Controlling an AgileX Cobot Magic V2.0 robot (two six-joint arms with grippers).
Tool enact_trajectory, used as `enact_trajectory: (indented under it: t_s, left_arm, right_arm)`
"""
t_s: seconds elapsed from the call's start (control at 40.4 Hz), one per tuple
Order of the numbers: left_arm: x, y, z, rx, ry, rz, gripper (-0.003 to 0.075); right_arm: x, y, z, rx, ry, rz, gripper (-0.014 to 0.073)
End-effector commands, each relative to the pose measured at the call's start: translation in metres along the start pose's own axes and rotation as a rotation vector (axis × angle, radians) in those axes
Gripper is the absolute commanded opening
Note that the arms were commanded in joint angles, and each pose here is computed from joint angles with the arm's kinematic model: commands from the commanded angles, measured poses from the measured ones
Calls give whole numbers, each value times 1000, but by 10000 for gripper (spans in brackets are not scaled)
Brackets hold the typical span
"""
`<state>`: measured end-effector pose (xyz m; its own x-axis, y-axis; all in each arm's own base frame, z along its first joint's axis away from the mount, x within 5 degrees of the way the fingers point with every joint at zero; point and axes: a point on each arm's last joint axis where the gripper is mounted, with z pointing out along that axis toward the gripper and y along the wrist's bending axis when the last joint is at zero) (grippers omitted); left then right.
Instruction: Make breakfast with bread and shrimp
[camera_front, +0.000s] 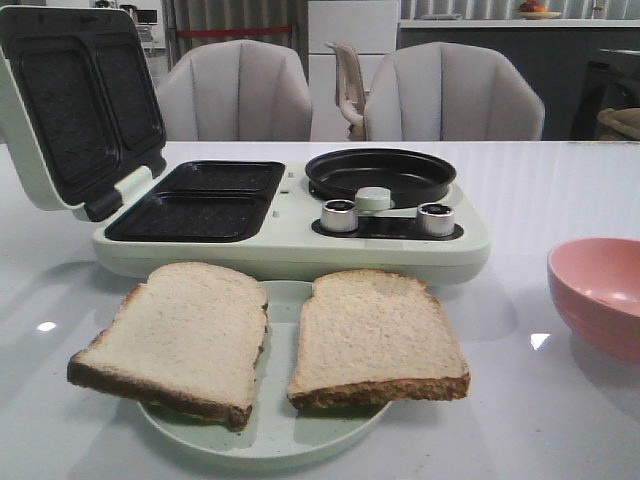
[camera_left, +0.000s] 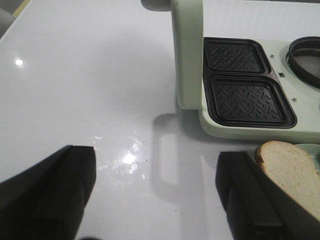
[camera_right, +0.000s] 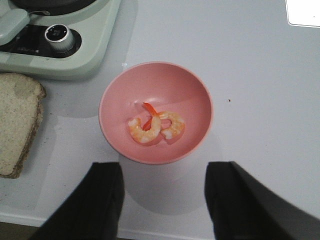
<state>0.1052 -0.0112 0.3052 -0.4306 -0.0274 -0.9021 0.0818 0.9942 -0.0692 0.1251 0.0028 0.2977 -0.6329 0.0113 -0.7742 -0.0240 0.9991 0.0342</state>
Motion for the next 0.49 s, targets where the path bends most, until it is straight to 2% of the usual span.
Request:
enact_trajectory:
  t_s: [0.0,0.074,0.173,0.346,0.47]
  left_arm:
    - [-12,-1,-3,7,-59,55,563]
    - [-10,-1,-3,6,-33,136,563]
    - [-9,-8,-3,62,-25,182,563]
    - [-2,-28,-6,246,-16,511,563]
    - [5,-40,-6,351,0,683,563]
  right_arm:
    - [-14,-1,-4,7,-86,0,484]
    - [-14,-1,-4,7,-86,0,484]
    - [-14,-1,-4,7,-86,0,484]
    - [-14,-1,-4,7,-86,0,484]
    - [-14,-1,-4,7,-86,0,484]
